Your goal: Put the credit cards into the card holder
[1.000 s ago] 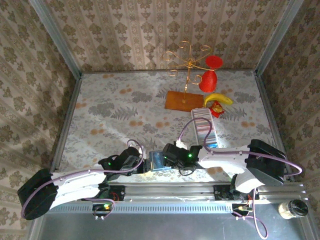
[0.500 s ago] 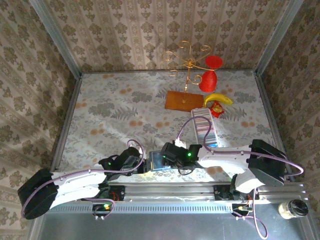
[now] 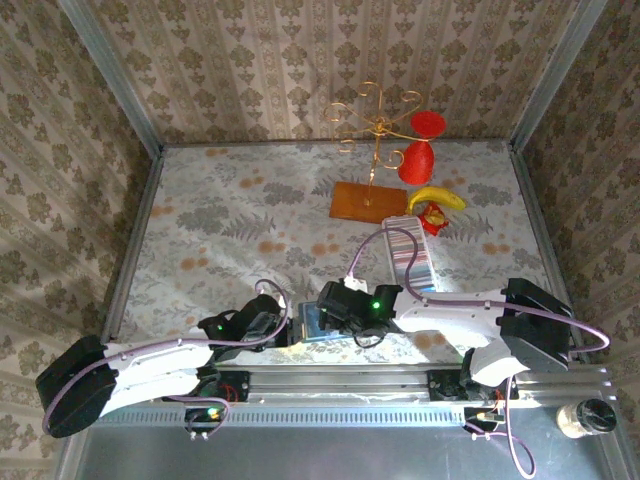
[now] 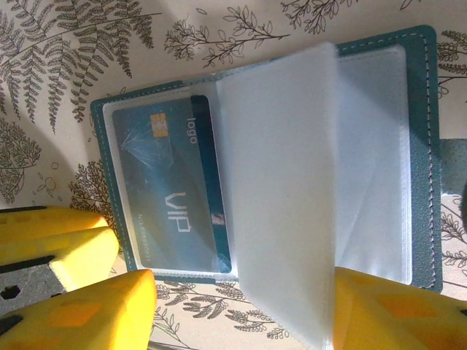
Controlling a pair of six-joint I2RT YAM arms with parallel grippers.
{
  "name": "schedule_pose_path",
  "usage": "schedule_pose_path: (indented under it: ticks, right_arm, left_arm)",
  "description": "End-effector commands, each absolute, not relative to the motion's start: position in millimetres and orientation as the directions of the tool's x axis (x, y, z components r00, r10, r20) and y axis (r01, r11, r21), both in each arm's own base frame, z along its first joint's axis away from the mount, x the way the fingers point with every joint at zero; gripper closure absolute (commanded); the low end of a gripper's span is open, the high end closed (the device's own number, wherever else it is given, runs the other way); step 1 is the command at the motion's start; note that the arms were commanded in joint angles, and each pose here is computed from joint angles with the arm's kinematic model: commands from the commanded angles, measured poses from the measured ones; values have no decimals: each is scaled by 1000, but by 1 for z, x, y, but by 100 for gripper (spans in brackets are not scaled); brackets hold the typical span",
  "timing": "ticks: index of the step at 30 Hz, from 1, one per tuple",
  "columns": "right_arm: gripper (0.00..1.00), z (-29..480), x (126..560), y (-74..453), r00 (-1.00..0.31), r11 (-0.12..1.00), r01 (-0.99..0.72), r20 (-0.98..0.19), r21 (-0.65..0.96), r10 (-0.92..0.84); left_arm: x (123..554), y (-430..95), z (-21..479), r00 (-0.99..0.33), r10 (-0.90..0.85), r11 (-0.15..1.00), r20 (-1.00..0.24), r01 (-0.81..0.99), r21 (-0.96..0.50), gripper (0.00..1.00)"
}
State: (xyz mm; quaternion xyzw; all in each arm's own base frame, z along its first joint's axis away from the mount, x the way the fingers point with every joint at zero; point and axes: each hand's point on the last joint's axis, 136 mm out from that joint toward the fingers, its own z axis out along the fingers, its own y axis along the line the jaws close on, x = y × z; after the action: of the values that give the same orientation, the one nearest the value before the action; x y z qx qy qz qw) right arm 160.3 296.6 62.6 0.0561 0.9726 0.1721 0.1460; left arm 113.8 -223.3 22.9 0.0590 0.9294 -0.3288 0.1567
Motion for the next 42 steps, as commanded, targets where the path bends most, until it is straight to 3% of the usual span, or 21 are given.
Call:
schedule_pose_path:
  ticks: [1,11,16,23,27,32,42]
  right_arm:
    - [38,63,158,303,-958,937,37,-254,348,132]
    - [38,67,159,310,-956,927,33,-260,374,139]
    - [50,72,162,294,-935,918,71,-294,391,197]
    - [41,66,160,244,-927,979,121,-334,163,171]
    - [49,64,159,265,-936,969,71,-320,235,146]
    - [50,61,162,290,-945,958,32,-304,284,122]
    - [47,30,156,285,-959,974,63,-256,216,119]
  left_arm:
    - [112,-230,28,-947,9,766,-322,213,-606,75]
    - [112,-230,30,-944,6,765,-329,217,-607,76]
    - [112,-230,32,-943,5,763,-334,220,-608,76]
    - [112,-231,33,-942,9,761,-337,225,-609,77]
    - [112,-232,32,-942,11,763,-335,224,-606,76]
    - [112,-232,32,-942,11,764,-334,224,-606,76]
    - [111,-232,31,-944,17,763,-330,226,-606,76]
